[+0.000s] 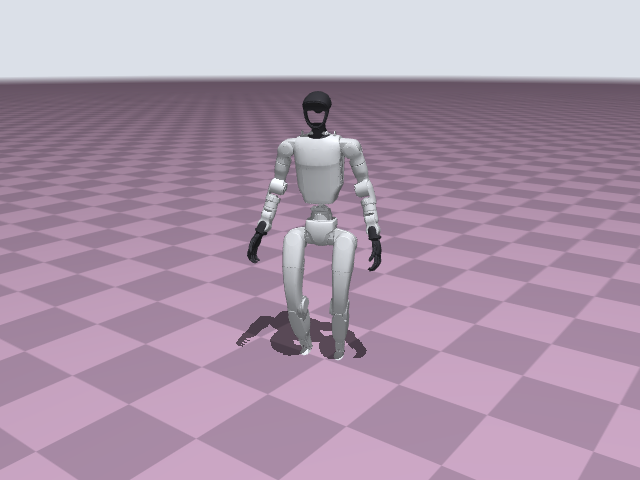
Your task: Run
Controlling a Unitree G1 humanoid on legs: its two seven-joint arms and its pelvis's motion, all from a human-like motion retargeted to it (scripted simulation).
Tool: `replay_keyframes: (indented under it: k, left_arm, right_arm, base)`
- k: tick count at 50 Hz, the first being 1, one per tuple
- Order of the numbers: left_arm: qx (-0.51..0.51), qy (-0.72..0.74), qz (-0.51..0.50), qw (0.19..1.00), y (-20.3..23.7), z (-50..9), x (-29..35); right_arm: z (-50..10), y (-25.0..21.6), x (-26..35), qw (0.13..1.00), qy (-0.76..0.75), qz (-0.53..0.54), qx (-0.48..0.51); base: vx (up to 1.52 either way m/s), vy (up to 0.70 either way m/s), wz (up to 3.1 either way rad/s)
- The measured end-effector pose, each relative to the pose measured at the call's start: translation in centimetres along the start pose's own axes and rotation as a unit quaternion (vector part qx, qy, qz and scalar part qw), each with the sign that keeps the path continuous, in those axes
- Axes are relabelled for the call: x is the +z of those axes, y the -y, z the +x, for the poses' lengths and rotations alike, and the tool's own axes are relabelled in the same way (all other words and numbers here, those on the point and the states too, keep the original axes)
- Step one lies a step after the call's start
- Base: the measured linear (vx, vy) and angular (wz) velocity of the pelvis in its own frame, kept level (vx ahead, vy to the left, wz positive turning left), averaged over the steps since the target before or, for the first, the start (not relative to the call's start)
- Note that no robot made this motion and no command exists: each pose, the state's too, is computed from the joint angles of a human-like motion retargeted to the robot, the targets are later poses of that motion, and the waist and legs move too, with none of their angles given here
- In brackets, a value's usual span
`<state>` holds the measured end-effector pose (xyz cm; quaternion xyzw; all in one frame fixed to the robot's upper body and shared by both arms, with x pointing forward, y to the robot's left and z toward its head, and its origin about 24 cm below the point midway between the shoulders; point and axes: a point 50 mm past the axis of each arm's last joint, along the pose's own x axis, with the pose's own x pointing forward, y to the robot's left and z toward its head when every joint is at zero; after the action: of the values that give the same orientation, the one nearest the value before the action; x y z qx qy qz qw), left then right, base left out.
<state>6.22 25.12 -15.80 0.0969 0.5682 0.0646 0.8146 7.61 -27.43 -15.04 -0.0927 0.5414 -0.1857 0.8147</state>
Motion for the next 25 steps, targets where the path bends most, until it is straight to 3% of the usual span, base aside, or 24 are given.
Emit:
replay_keyframes:
  k: [25]
  left_arm:
    - [-0.006, 0.004, 0.020, 1.000, 0.6, 0.1, 0.4]
  right_arm:
    - [0.1, -0.6, 1.1, 0.999, 0.020, -0.025, 0.021]
  base:
    - [0.00, 0.00, 0.00]
